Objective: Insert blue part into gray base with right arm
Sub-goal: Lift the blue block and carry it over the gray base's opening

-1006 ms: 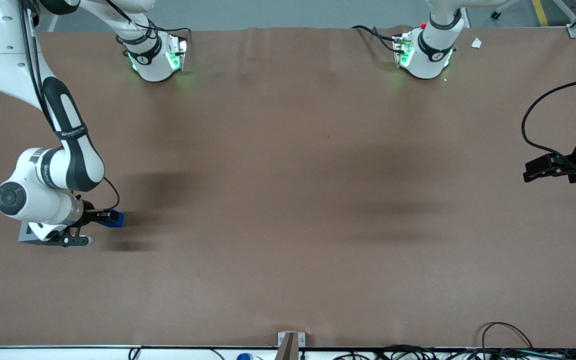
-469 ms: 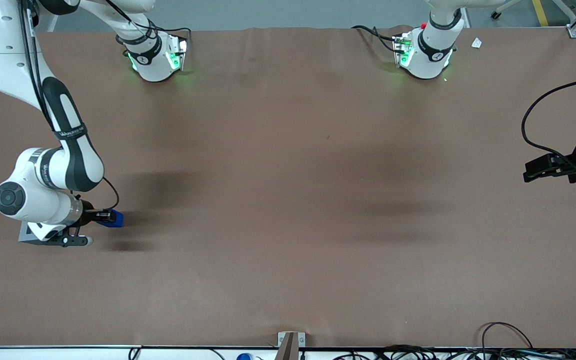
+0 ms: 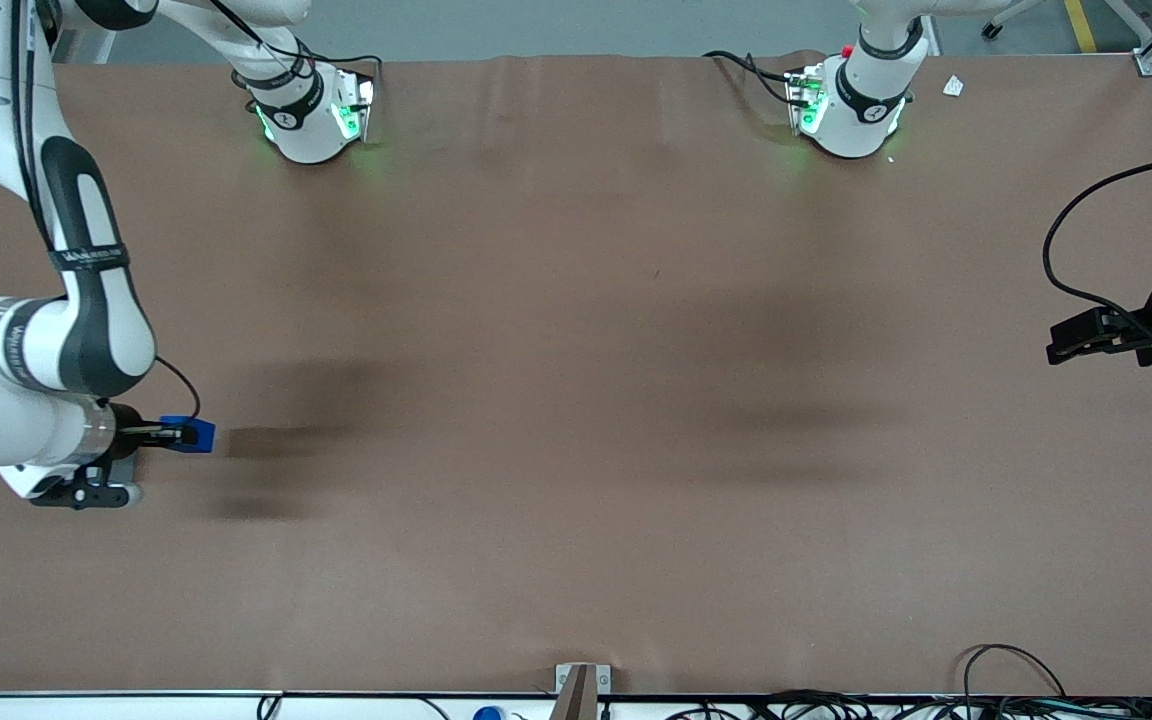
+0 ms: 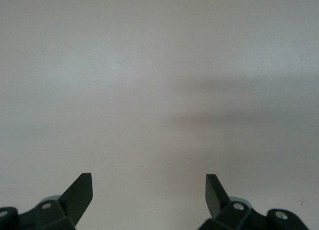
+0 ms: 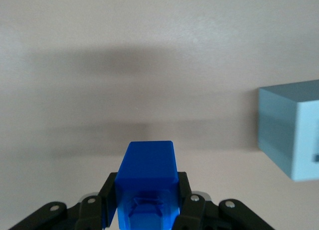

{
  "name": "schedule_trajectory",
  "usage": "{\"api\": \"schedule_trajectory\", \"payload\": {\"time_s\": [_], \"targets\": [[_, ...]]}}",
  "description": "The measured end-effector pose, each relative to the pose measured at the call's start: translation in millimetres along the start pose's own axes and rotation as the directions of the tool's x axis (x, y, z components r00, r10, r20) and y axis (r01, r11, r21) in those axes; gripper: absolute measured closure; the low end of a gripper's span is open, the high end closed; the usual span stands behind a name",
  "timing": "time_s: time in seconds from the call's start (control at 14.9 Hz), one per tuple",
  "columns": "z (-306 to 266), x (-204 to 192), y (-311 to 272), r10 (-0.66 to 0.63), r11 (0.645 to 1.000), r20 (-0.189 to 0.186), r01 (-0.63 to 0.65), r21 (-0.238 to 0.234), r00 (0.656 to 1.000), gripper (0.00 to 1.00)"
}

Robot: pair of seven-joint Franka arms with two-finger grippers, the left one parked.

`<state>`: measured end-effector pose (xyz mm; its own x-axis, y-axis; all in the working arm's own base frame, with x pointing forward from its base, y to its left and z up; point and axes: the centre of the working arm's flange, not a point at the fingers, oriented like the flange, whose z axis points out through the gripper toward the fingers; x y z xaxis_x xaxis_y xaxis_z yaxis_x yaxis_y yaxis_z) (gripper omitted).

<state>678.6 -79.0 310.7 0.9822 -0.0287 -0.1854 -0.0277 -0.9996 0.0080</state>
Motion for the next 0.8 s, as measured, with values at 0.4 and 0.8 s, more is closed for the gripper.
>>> {"api": "schedule_trajectory", "payload": {"time_s": [0.4,0.8], "targets": [[-27,10,83,-0.013,1.000,0.009,0.013,0.008,1.000,0.49],[-28,20,126,-0.053,0.998,-0.014,0.052,-0.035,0.999,0.49]]}}
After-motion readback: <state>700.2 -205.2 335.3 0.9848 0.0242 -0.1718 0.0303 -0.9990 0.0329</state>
